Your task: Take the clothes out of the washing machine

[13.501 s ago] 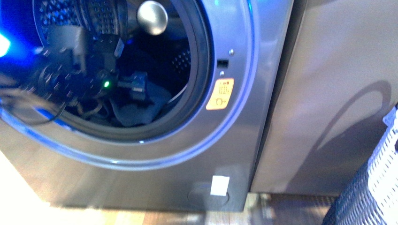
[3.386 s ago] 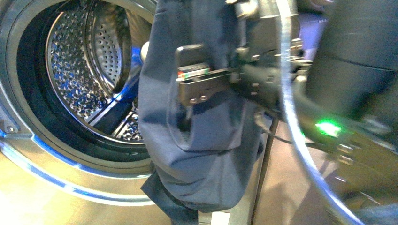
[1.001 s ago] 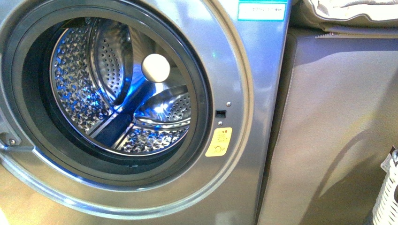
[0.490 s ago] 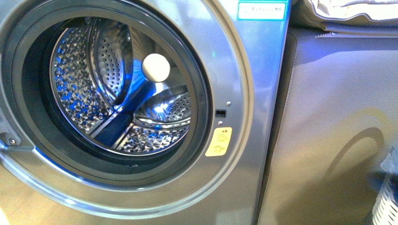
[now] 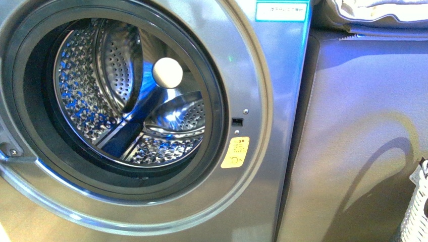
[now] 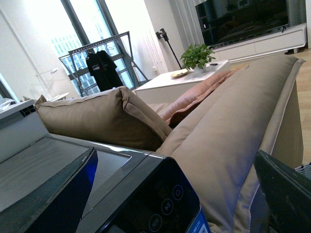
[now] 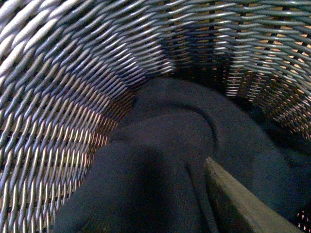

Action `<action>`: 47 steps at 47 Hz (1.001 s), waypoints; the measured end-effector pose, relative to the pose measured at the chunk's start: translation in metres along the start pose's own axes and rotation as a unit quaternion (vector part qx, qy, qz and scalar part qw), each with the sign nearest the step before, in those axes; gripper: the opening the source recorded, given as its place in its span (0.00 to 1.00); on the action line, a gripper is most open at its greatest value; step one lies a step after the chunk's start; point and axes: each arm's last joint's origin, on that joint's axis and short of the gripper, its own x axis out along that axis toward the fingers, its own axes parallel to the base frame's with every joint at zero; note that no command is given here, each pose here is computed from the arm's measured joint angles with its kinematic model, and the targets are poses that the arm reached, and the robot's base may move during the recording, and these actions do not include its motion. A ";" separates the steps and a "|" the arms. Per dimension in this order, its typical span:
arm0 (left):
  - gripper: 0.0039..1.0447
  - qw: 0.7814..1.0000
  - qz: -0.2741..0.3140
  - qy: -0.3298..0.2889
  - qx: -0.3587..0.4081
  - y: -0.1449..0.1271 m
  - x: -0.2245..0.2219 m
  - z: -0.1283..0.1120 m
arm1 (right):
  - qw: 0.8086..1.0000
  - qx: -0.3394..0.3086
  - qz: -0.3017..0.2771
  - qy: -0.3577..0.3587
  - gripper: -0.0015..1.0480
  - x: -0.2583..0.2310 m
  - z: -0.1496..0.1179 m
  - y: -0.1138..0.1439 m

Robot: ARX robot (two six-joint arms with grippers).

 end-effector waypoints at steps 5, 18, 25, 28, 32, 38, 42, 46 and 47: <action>0.94 1.000 0.000 0.000 0.000 0.000 0.000 0.000 | 1.000 0.000 -0.001 -0.005 0.54 -0.001 0.003 -0.002; 0.94 1.000 0.000 0.000 0.000 0.000 0.000 0.000 | 0.998 -0.010 0.020 -0.054 0.93 -0.023 0.021 0.013; 0.94 1.000 0.000 0.000 0.000 0.000 0.000 0.000 | 0.992 -0.036 0.052 -0.108 0.93 -0.052 0.039 0.041; 0.94 1.000 0.000 0.000 0.000 0.000 0.000 0.000 | 0.988 -0.048 0.061 -0.132 0.93 -0.064 0.045 0.051; 0.94 1.000 0.000 0.000 0.000 0.000 0.000 0.000 | 0.979 -0.067 0.077 -0.174 0.93 -0.085 0.054 0.067; 0.94 1.000 0.000 0.000 0.000 0.000 0.000 0.000 | 0.940 -0.110 0.101 -0.308 0.93 -0.138 0.070 0.099; 0.94 1.000 0.000 0.000 0.000 0.000 0.000 0.000 | 0.913 -0.120 0.118 -0.372 0.93 -0.165 0.071 0.114; 0.94 1.000 0.000 0.000 0.000 0.000 0.000 0.000 | 0.891 -0.119 0.141 -0.415 0.93 -0.187 0.062 0.128; 0.94 1.000 0.000 0.000 0.000 0.000 0.000 0.000 | 0.887 -0.121 0.147 -0.421 0.93 -0.190 0.058 0.131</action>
